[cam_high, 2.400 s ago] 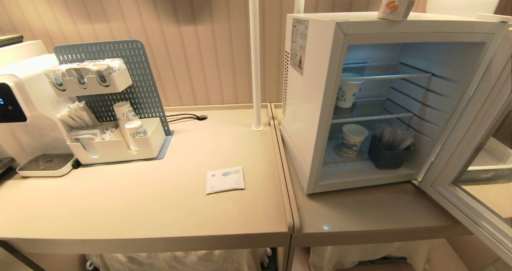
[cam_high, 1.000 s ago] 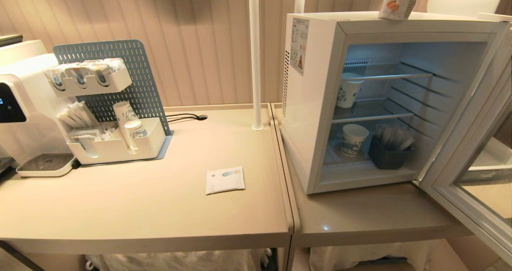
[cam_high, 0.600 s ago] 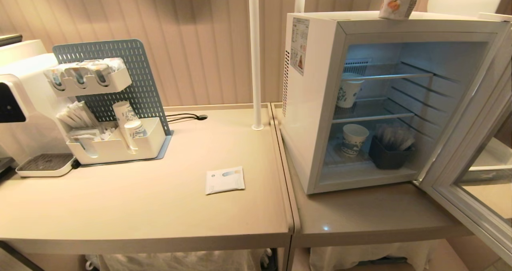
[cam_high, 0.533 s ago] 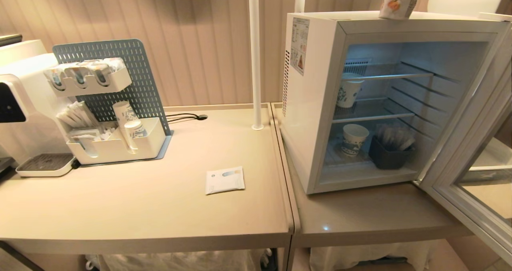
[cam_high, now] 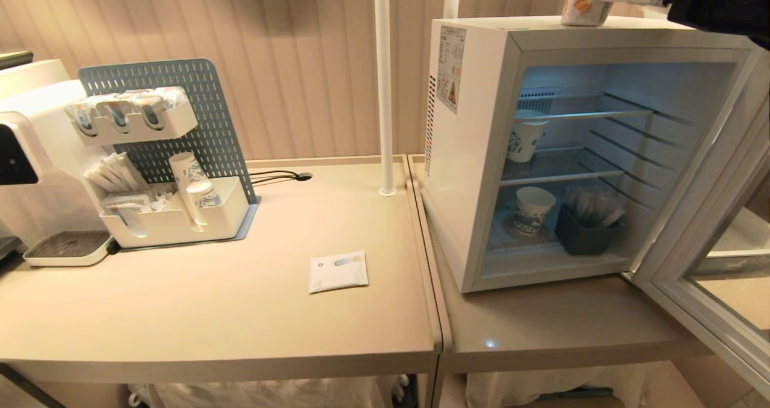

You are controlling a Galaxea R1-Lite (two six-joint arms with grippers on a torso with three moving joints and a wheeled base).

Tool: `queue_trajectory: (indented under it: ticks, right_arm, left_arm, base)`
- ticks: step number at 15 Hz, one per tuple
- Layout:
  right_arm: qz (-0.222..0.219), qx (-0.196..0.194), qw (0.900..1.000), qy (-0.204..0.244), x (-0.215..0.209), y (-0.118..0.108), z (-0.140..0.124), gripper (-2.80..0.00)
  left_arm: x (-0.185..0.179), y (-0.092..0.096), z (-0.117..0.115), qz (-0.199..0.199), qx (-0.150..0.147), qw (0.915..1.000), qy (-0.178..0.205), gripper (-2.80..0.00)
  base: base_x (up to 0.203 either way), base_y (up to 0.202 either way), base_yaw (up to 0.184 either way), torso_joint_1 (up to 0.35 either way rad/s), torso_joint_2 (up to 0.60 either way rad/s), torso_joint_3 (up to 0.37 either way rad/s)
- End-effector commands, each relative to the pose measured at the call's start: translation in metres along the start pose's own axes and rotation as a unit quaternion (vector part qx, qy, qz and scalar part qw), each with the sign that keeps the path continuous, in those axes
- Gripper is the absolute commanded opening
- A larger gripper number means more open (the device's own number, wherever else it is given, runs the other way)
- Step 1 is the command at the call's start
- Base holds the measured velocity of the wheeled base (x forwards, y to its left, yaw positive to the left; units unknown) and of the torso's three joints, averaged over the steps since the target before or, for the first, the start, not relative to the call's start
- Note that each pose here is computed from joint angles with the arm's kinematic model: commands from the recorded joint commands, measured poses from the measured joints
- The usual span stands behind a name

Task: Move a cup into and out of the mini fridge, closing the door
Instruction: Put the yoghurt in the freezer

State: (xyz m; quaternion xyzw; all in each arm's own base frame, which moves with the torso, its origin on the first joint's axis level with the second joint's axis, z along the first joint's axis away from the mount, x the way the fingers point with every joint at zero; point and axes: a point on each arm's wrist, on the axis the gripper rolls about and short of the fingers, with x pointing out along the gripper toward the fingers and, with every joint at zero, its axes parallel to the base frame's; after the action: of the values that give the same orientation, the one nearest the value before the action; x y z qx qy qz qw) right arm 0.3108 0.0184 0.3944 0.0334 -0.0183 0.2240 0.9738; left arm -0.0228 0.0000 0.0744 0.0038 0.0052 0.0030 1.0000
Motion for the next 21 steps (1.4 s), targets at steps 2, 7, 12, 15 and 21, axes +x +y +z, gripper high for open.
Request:
queue_trajectory:
  ticks: [2, 7, 12, 15, 21]
  right_arm:
    - [0.01, 0.004, 1.0, 0.008, 0.008, 0.003, -0.006, 0.0]
    - [0.025, 0.0, 1.0, 0.001, 0.014, 0.011, -0.002, 0.0]
    - [0.041, 0.002, 0.999, 0.002, 0.036, 0.018, -0.007, 0.0]
    - [0.04, 0.004, 0.999, 0.008, 0.049, 0.021, -0.016, 0.0]
    - [0.031, 0.005, 0.999, 0.006, 0.049, 0.022, -0.015, -2.8]
  left_arm:
    - [0.0, 0.0, 0.0, 0.0, 0.0, 1.0, 0.002, -2.8]
    - [0.0, 0.0, 0.0, 0.0, 0.0, 1.0, 0.002, -2.8]
    - [0.0, 0.0, 0.0, 0.001, -0.002, 1.0, 0.002, -2.8]
    - [0.0, 0.0, 0.0, 0.001, -0.002, 1.0, 0.002, -2.8]
    - [0.0, 0.0, 0.0, 0.001, -0.002, 1.0, 0.002, -2.8]
  base:
    - [0.0, 0.0, 0.0, 0.0, 0.0, 0.0]
    - [0.0, 0.0, 0.0, 0.0, 0.0, 0.0]
    - [0.0, 0.0, 0.0, 0.0, 0.0, 0.0]
    - [0.0, 0.0, 0.0, 0.0, 0.0, 0.0]
    - [0.0, 0.0, 0.0, 0.0, 0.0, 0.0]
